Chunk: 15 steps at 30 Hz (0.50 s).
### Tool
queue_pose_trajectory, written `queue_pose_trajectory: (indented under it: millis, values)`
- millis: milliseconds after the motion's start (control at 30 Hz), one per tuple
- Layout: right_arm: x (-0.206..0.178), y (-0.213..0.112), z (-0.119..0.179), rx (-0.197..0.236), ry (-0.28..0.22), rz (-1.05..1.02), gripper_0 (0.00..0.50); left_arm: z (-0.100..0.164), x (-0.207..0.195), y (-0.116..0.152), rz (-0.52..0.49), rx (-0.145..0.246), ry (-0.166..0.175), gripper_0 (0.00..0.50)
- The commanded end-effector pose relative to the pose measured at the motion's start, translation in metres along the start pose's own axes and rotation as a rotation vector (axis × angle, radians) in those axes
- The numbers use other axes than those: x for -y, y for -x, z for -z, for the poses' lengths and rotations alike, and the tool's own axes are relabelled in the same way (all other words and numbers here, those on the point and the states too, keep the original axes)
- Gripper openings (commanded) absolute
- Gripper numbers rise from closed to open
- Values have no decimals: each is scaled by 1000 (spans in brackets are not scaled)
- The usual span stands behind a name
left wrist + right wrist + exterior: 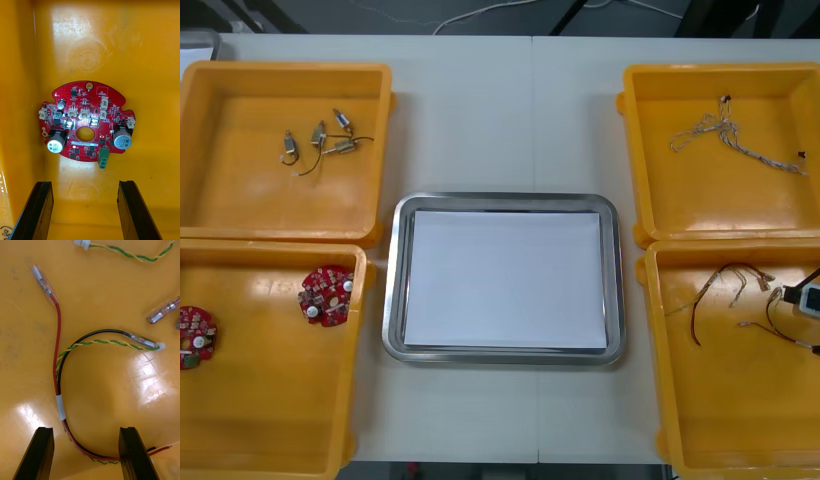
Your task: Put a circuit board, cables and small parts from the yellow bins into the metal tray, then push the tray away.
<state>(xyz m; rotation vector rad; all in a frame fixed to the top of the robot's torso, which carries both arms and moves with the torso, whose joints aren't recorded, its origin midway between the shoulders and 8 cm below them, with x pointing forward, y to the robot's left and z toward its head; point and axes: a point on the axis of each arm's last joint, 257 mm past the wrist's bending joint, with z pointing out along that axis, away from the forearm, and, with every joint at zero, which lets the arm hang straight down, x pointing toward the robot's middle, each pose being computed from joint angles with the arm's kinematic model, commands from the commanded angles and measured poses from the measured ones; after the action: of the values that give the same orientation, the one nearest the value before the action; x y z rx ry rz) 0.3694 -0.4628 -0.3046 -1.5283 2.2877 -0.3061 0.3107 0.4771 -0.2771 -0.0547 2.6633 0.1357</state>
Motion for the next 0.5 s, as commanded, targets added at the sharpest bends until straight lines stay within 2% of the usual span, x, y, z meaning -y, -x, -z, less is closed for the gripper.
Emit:
queue_pose_trajectory:
  millis: [33, 167, 500]
  values:
    - [-6, -16, -1, -46, 12, 38, 500, -7, 8, 5, -162, 25, -1, 500]
    - [-10, -16, -4, -50, 20, 45, 500, -13, 11, 4, -180, 46, 4, 500]
    - [-13, -21, -12, -55, 16, 41, 500, -19, 13, -3, -198, 52, 11, 500]
